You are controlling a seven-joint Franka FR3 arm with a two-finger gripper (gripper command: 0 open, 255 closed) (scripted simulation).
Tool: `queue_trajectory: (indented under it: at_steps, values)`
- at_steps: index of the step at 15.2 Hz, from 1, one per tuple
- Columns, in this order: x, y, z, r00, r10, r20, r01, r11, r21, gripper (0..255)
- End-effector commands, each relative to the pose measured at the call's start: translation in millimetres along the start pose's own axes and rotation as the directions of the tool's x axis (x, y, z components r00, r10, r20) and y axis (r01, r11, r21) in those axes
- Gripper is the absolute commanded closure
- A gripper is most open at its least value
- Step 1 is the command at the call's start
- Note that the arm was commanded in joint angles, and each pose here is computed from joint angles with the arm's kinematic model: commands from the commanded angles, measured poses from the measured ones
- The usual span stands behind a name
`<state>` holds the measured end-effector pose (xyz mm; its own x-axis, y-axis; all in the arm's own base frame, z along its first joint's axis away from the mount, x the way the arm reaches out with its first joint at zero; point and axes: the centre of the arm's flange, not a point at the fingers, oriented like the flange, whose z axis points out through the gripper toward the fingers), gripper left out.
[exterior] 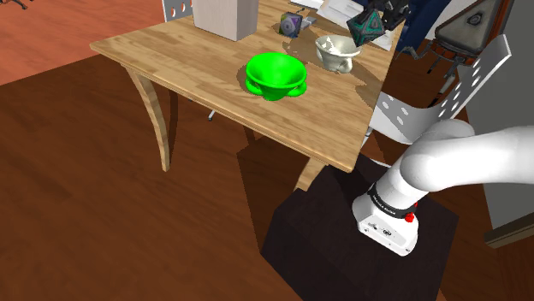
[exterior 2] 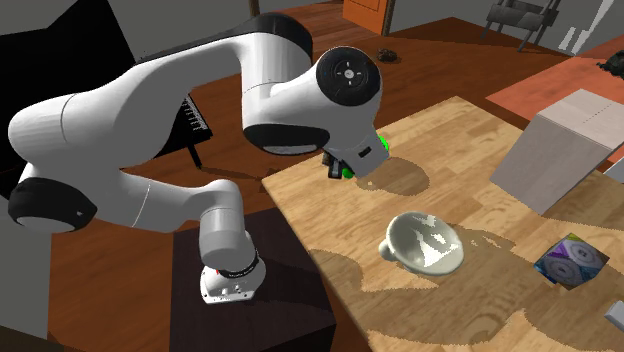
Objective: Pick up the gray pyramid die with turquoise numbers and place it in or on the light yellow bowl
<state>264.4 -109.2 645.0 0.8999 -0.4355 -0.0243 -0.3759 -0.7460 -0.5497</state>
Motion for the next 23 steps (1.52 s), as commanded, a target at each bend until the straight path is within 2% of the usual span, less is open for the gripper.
queue_trajectory:
  at_steps: [1, 16, 17, 23]
  values:
    - [19.7, 9.7, -6.8, 1.000, 0.000, 0.000, 0.000, 1.000, 0.000, 255]
    - [187.7, 93.1, -69.9, 1.000, 0.000, 0.000, 0.000, 1.000, 0.000, 255]
    - [207.3, 102.8, -77.3, 1.000, 0.000, 0.000, 0.000, 1.000, 0.000, 255]
    - [208.1, 120.2, -50.8, 1.000, 0.000, 0.000, 0.000, 1.000, 0.000, 255]
